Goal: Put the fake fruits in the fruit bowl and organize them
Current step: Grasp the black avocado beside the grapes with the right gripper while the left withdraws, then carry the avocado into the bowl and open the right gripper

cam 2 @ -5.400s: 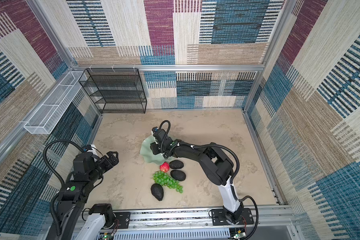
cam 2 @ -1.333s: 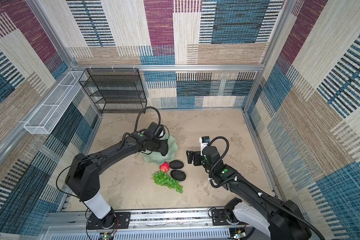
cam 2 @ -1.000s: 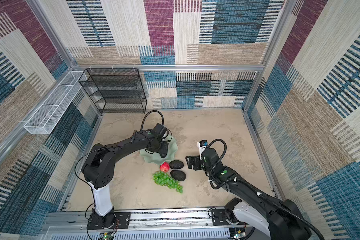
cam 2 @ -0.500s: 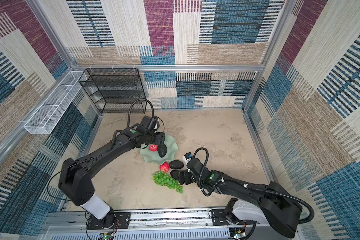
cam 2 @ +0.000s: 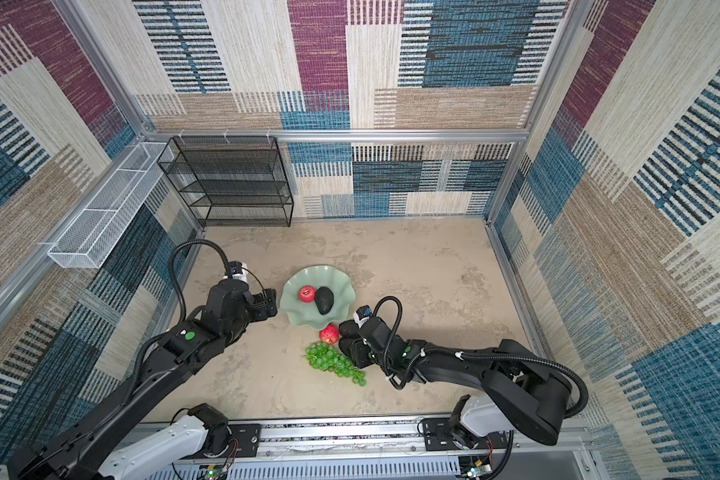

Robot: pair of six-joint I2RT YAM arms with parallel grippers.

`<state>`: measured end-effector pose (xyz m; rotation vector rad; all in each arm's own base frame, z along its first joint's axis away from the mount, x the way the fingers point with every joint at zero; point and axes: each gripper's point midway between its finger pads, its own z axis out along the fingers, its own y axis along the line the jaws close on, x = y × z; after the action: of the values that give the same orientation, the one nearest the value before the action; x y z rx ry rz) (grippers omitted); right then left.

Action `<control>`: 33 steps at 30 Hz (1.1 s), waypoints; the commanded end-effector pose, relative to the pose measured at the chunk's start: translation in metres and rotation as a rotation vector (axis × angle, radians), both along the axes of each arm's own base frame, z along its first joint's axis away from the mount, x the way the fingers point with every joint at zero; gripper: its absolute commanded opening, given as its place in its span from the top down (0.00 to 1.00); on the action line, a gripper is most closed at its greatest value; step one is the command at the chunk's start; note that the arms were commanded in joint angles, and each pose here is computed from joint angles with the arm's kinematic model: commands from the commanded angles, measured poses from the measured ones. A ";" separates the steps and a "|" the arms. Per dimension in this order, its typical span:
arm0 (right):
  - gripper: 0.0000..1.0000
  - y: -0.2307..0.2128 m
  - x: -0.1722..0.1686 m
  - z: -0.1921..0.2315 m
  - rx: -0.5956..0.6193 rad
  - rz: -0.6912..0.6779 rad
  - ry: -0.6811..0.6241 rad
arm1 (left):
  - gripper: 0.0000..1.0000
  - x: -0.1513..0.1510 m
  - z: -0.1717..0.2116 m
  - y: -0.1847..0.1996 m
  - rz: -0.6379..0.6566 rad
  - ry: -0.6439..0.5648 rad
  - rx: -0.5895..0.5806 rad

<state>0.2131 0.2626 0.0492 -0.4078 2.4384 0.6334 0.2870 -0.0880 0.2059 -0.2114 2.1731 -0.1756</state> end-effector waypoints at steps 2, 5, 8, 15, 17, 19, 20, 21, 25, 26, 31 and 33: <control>0.53 -0.038 -0.012 -0.010 -0.075 -0.110 0.045 | 0.11 -0.013 -0.022 0.008 0.062 0.052 -0.085; 0.55 -0.059 -0.022 0.000 -0.065 -0.161 0.046 | 0.11 -0.017 -0.037 0.006 0.059 0.092 -0.114; 0.56 -0.070 -0.024 0.030 -0.001 -0.193 -0.010 | 0.11 -0.017 -0.048 0.002 0.048 0.114 -0.140; 0.56 -0.040 0.017 0.124 0.097 -0.157 -0.277 | 0.11 -0.017 -0.056 -0.004 0.029 0.129 -0.181; 0.56 -0.013 0.037 0.143 0.090 -0.098 -0.335 | 0.11 -0.020 -0.057 -0.003 0.029 0.134 -0.188; 0.56 0.016 0.054 0.153 0.092 -0.032 -0.370 | 0.11 -0.025 -0.060 -0.001 0.031 0.141 -0.194; 0.56 0.032 0.062 0.155 0.090 0.012 -0.383 | 0.11 -0.028 -0.061 0.000 0.034 0.143 -0.198; 0.56 0.044 0.069 0.152 0.077 0.044 -0.389 | 0.11 -0.032 -0.061 0.001 0.033 0.143 -0.203; 0.57 0.086 0.092 0.128 0.004 0.179 -0.406 | 0.11 -0.046 -0.066 0.006 0.041 0.150 -0.226; 0.57 0.093 0.097 0.121 -0.010 0.203 -0.409 | 0.11 -0.049 -0.068 0.008 0.049 0.151 -0.234; 0.57 0.120 0.116 0.093 -0.068 0.284 -0.389 | 0.11 -0.062 -0.071 0.015 0.066 0.131 -0.265; 0.57 0.128 0.124 0.086 -0.071 0.302 -0.381 | 0.11 -0.064 -0.071 0.016 0.065 0.125 -0.270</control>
<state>0.3285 0.3754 0.1284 -0.7910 2.1269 0.5102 0.2274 -0.0749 0.1384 -0.4188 2.2538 -0.4214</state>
